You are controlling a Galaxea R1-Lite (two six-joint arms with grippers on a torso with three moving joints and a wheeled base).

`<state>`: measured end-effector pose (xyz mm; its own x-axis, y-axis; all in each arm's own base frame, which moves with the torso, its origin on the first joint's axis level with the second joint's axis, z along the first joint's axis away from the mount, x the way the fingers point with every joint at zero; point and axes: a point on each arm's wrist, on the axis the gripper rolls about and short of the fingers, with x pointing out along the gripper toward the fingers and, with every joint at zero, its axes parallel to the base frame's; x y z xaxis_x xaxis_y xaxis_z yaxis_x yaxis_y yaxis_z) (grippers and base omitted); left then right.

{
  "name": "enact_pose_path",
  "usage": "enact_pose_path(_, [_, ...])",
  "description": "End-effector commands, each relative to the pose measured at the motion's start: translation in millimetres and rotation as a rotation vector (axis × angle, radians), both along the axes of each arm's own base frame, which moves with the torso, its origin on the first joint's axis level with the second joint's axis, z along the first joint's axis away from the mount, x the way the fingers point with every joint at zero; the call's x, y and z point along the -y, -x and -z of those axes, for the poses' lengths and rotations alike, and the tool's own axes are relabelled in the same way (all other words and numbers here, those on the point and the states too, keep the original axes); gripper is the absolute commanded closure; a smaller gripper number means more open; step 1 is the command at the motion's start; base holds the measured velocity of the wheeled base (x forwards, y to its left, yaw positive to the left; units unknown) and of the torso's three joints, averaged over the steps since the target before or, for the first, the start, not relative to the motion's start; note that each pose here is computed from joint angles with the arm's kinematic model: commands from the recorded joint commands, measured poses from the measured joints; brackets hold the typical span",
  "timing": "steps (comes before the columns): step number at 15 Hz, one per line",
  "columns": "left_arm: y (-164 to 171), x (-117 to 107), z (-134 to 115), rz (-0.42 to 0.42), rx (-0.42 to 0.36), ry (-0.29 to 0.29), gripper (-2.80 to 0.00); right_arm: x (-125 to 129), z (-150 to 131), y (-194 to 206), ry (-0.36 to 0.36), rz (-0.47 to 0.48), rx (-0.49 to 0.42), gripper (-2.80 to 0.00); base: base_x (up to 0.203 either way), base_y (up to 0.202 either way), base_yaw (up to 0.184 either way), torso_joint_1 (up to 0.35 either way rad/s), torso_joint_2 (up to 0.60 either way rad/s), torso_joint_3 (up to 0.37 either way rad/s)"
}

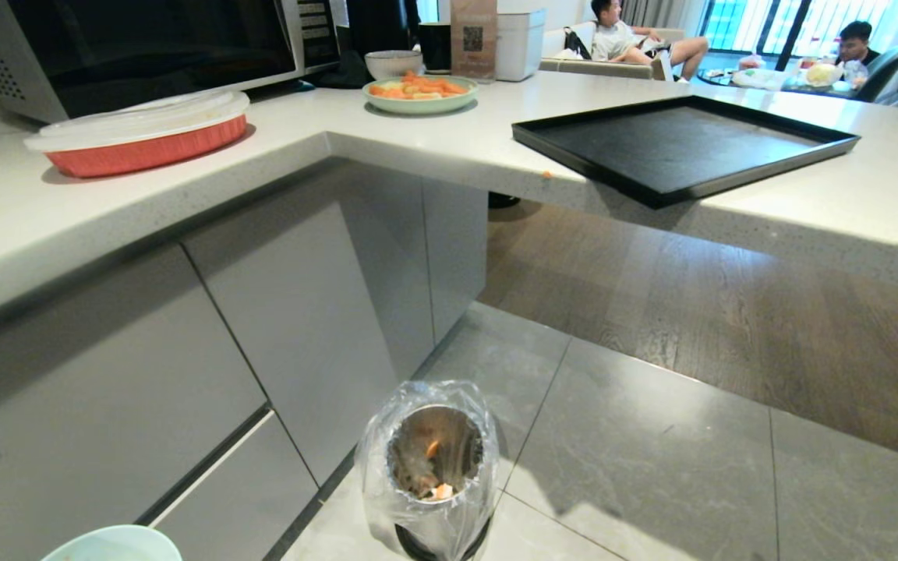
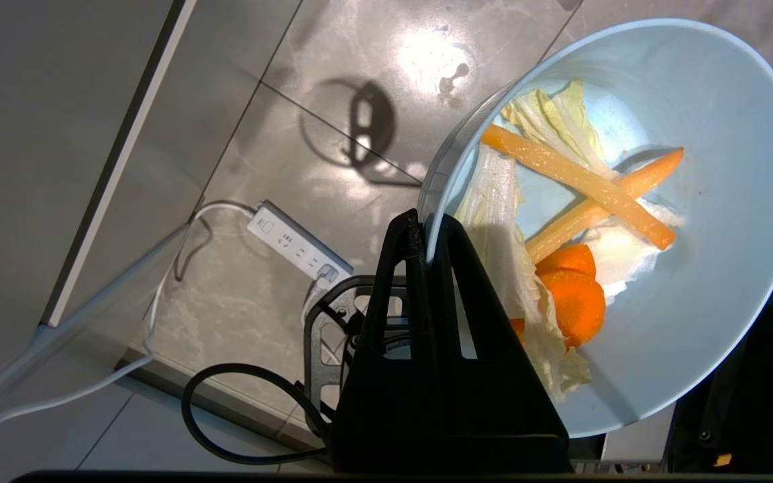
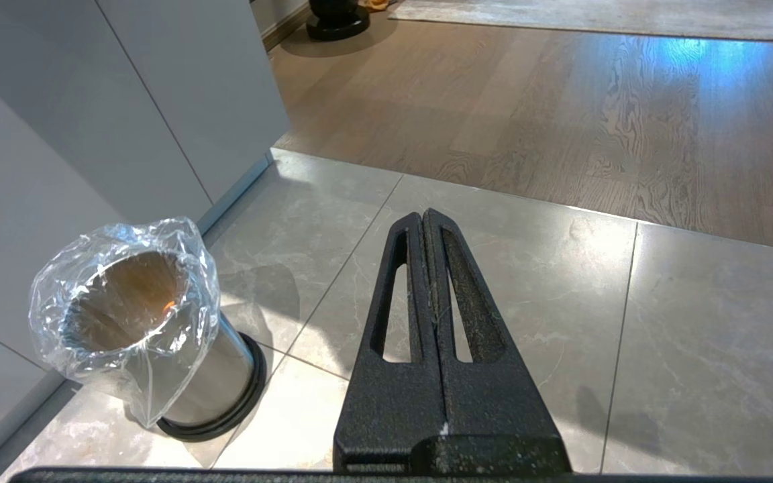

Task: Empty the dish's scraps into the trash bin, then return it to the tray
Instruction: Move the bowl over the trash can

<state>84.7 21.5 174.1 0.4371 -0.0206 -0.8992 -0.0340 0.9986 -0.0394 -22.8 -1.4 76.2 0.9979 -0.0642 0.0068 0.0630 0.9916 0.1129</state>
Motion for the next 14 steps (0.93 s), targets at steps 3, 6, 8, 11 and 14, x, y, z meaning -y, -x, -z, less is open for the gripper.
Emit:
enact_pose_path(3, [0.1, -0.1, 0.6, 0.000, -0.007, 0.003, 0.00, 0.0, -0.1, -0.1, -0.001, 0.000, -0.001, 0.00, 0.000, 0.000, 0.000, 0.000, 0.00, 0.000])
enact_pose_path(6, [-0.2, -0.2, 0.8, 0.000, -0.009, 0.003, 0.00, 0.0, -0.1, -0.1, -0.001, 0.000, -0.001, 0.00, 0.000, 0.000, 0.000, 0.000, 0.00, 0.000])
enact_pose_path(8, [-0.4, -0.2, 0.9, 0.002, -0.010, 0.004, 0.00, 0.0, -0.1, -0.1, -0.001, 0.000, -0.001, 0.00, 0.000, 0.000, 0.000, 0.000, 0.00, 0.000])
enact_pose_path(11, [0.1, -0.2, 1.6, 0.000, -0.013, 0.005, 0.00, 0.0, -0.1, 0.0, -0.001, 0.000, 0.000, 0.00, 0.000, 0.000, 0.000, 0.000, 0.00, 0.000])
enact_pose_path(14, [1.0, -0.1, 3.6, 0.000, -0.020, 0.006, 0.00, 0.0, -0.1, -0.1, -0.001, 0.000, -0.001, 0.00, -0.001, -0.030, -0.007, -0.001, 0.00, 0.002])
